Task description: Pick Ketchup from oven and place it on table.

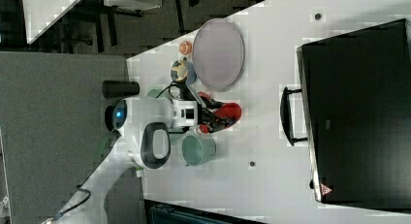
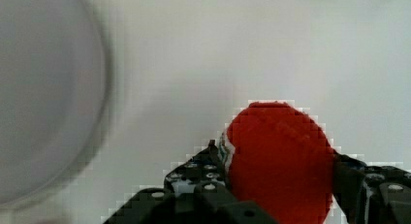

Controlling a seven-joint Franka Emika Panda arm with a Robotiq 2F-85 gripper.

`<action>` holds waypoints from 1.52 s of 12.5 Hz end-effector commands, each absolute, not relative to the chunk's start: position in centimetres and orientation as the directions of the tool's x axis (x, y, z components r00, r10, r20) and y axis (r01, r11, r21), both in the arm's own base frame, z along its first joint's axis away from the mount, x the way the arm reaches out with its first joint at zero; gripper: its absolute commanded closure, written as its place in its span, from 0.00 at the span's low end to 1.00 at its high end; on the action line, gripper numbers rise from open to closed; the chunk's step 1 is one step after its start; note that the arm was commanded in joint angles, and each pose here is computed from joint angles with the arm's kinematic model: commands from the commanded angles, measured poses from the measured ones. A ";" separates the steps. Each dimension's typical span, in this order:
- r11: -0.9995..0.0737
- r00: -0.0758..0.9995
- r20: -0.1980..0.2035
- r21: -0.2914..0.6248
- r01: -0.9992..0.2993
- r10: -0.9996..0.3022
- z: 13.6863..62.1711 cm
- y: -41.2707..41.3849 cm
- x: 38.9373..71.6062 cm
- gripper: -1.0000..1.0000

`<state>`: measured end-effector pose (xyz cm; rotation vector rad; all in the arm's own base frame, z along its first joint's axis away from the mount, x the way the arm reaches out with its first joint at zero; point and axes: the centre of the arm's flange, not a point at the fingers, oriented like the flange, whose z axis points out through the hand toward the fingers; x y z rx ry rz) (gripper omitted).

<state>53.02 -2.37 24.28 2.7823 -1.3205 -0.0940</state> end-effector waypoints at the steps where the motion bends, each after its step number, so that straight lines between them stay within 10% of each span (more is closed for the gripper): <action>1: -0.628 0.627 -0.042 0.088 -0.773 -0.778 21.8 -2.6 53.0 0.36; 4: -0.630 0.630 -0.015 0.057 -0.775 -0.777 22.4 -2.5 53.5 0.00; 19: -0.573 0.572 0.033 -0.058 -0.818 -0.820 58.9 -3.3 59.5 0.00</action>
